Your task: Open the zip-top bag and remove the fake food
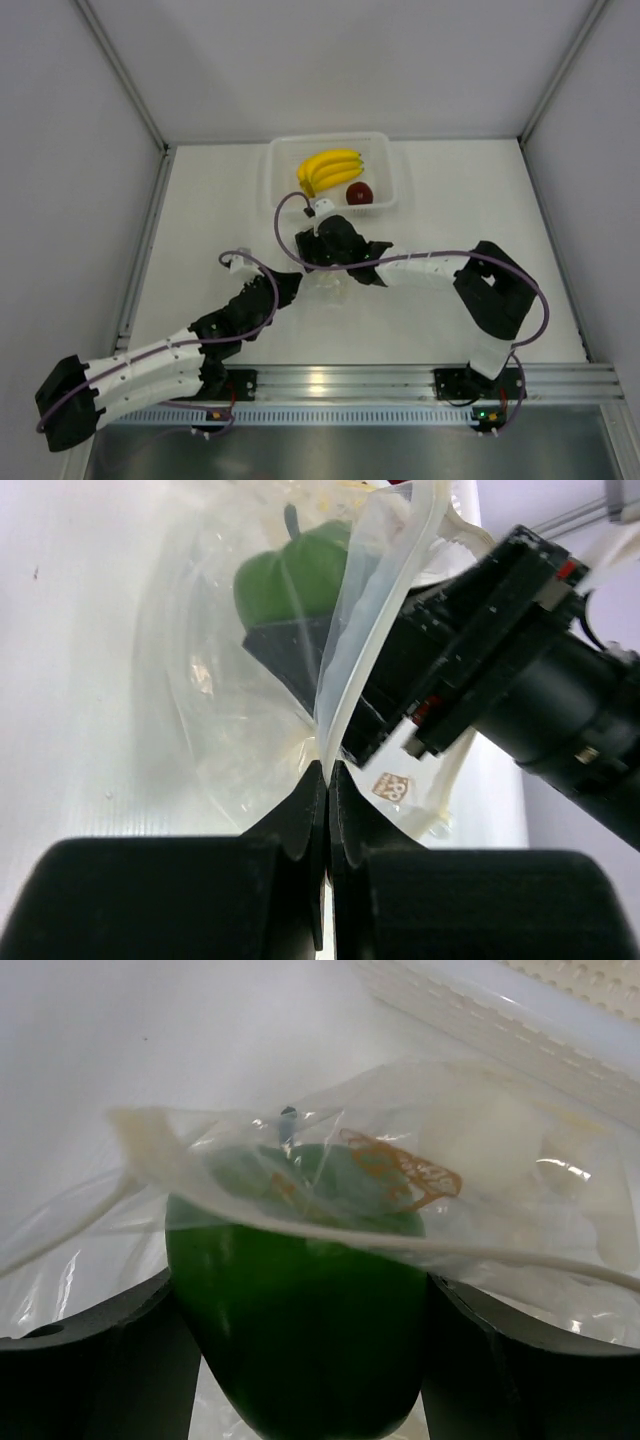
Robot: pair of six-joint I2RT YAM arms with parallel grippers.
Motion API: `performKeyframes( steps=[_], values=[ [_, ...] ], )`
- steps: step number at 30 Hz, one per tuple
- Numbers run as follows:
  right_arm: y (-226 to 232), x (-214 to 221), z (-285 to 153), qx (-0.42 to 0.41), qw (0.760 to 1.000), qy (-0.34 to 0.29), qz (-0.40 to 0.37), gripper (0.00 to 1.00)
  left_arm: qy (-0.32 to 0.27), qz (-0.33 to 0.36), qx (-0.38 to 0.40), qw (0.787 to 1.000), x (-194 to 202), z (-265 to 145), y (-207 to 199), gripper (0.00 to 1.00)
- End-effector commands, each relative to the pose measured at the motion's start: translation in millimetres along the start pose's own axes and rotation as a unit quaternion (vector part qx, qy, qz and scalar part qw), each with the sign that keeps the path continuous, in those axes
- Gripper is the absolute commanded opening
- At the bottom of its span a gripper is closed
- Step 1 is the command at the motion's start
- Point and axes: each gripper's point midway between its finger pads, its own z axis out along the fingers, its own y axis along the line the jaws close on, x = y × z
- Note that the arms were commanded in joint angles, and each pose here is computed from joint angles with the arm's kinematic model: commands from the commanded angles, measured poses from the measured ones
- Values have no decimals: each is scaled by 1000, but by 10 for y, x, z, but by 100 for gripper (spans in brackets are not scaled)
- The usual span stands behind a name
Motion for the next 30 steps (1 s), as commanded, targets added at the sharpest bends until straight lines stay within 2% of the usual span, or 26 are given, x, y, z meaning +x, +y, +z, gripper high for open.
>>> performKeyframes(
  steps=[1, 4, 12, 17, 21, 28, 30],
  values=[
    [100, 32, -256, 13, 1000, 22, 17, 41, -26, 44, 14, 999, -189, 22, -224, 0],
    [178, 254, -375, 15, 999, 52, 0, 40, -40, 60, 25, 997, -295, 4, -343, 0],
    [475, 415, -878, -49, 998, 43, -4, 41, -69, 80, -8, 994, -436, -18, -219, 0],
    [703, 199, -1173, -124, 992, -19, -4, 42, -55, 70, -18, 996, -329, 9, -113, 0],
    [757, 51, -1321, -154, 986, -64, 2, 41, -21, 66, -5, 998, -183, 17, -157, 0],
    [440, -257, -1261, -58, 990, -128, 11, 41, 25, 36, 40, 998, 19, -61, -325, 0],
    [503, -380, -1271, -71, 986, -154, 8, 40, 34, 33, 52, 998, 56, -94, -380, 0]
  ],
)
